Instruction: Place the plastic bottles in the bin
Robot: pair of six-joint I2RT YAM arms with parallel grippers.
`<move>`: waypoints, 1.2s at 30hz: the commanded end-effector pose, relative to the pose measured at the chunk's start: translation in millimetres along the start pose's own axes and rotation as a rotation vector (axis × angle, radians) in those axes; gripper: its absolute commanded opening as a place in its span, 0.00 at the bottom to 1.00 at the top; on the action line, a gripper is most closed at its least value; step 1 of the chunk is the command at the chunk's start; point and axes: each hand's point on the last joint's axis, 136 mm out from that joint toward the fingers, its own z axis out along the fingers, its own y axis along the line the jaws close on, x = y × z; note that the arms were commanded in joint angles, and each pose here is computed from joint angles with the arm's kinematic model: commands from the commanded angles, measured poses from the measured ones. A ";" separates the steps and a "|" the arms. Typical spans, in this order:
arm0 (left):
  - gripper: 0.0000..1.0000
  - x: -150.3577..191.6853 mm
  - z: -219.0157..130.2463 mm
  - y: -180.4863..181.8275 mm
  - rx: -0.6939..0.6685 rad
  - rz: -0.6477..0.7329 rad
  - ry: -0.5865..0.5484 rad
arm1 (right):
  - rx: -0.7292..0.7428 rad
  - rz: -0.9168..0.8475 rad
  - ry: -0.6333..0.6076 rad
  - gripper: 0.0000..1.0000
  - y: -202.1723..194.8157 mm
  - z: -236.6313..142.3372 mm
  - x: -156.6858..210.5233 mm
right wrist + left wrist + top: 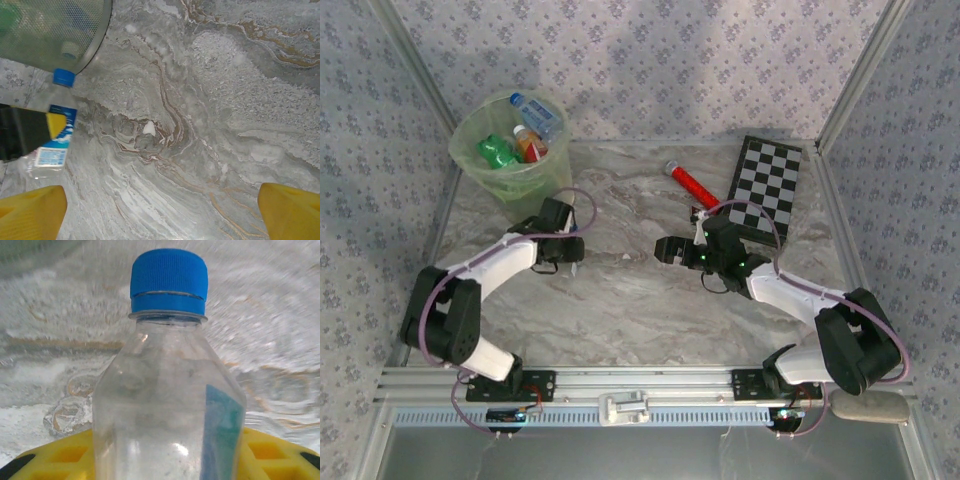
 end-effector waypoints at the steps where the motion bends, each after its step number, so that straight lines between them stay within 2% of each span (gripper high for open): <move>1: 0.50 -51.0 -53.6 -26.3 0.118 -0.024 -0.181 | 0.009 -0.016 -0.022 1.00 -4.3 -1.6 -3.1; 11: 0.50 -162.9 -197.1 -59.5 0.281 0.020 -0.673 | -0.014 -0.018 -0.051 1.00 -2.4 1.4 -7.1; 16: 0.51 -206.3 -253.9 -63.2 0.261 0.098 -0.842 | -0.008 -0.028 -0.076 1.00 -1.8 -5.3 -10.8; 21: 0.52 -241.6 -277.6 -44.6 0.161 0.148 -0.898 | 0.007 -0.029 -0.099 1.00 -3.1 -14.1 -13.8; 27: 0.52 -274.8 -280.9 7.9 0.030 0.101 -0.881 | 0.029 -0.057 -0.114 1.00 -6.7 -23.3 -14.4; 36: 0.53 -295.4 -249.2 48.3 -0.034 0.013 -0.787 | 0.035 -0.057 -0.127 1.00 -7.8 -29.3 -18.0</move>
